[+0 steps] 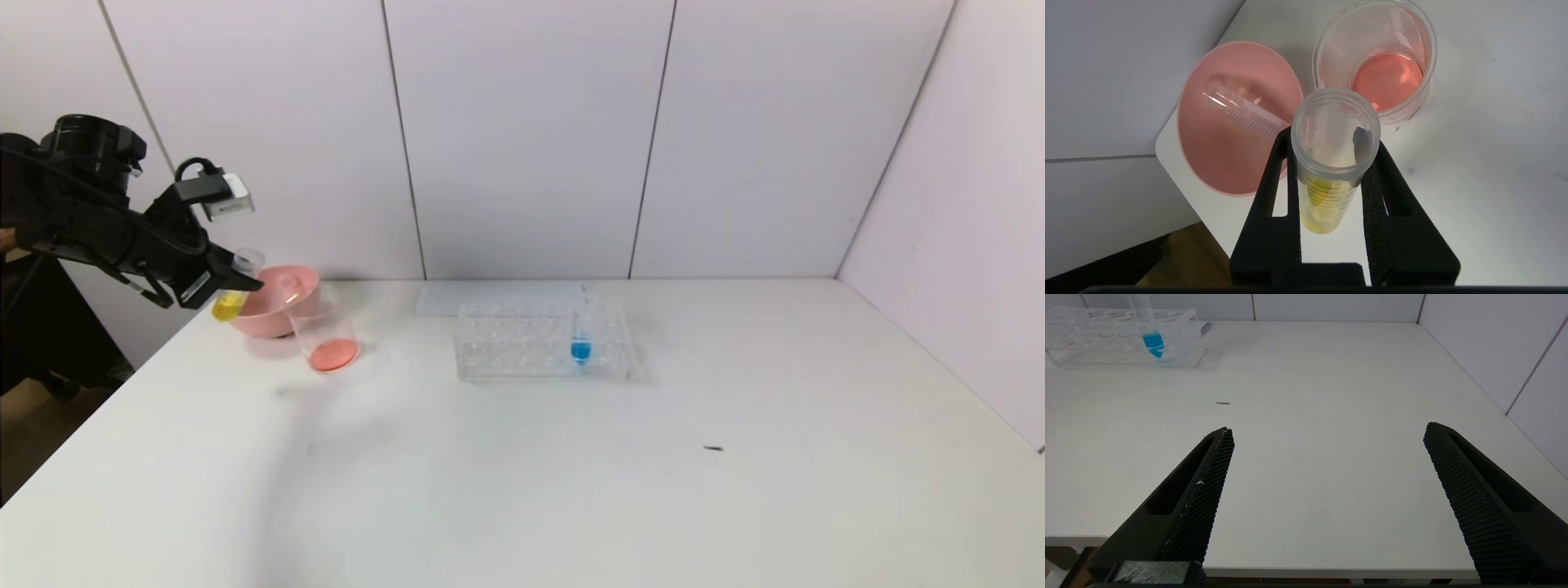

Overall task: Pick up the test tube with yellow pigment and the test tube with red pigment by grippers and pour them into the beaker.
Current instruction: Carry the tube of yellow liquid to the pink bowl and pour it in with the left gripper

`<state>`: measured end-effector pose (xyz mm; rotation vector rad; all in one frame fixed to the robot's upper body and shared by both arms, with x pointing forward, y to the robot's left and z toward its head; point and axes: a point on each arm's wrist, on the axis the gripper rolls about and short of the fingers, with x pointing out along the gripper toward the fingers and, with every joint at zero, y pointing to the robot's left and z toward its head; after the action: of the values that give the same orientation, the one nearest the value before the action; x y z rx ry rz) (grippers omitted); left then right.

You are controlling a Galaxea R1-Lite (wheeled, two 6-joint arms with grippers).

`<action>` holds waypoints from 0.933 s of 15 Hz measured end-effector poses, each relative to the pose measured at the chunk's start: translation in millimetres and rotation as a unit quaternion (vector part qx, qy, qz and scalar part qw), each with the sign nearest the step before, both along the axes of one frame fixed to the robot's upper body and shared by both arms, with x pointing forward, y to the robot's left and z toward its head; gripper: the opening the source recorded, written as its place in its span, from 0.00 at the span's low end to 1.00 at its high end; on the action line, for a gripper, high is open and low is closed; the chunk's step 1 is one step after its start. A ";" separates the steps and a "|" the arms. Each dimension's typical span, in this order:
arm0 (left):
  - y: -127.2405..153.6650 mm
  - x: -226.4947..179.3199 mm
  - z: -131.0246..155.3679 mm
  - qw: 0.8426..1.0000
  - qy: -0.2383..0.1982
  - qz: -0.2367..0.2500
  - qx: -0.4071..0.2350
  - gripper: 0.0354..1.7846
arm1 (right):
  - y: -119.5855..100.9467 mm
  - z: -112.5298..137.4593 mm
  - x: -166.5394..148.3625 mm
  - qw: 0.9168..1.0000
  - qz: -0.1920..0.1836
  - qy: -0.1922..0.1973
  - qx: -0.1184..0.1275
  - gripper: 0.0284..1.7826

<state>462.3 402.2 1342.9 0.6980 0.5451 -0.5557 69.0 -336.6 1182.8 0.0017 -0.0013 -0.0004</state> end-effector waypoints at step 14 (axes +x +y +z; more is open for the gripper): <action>1.4 -1.2 9.5 0.996 0.025 -0.031 0.079 0.23 | 0.0 -0.1 0.0 1.000 0.000 0.000 0.000 0.95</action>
<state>461.1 403.6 1352.4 0.8556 0.6210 -0.5942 69.1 -336.5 1182.7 0.0017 -0.0009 -0.0009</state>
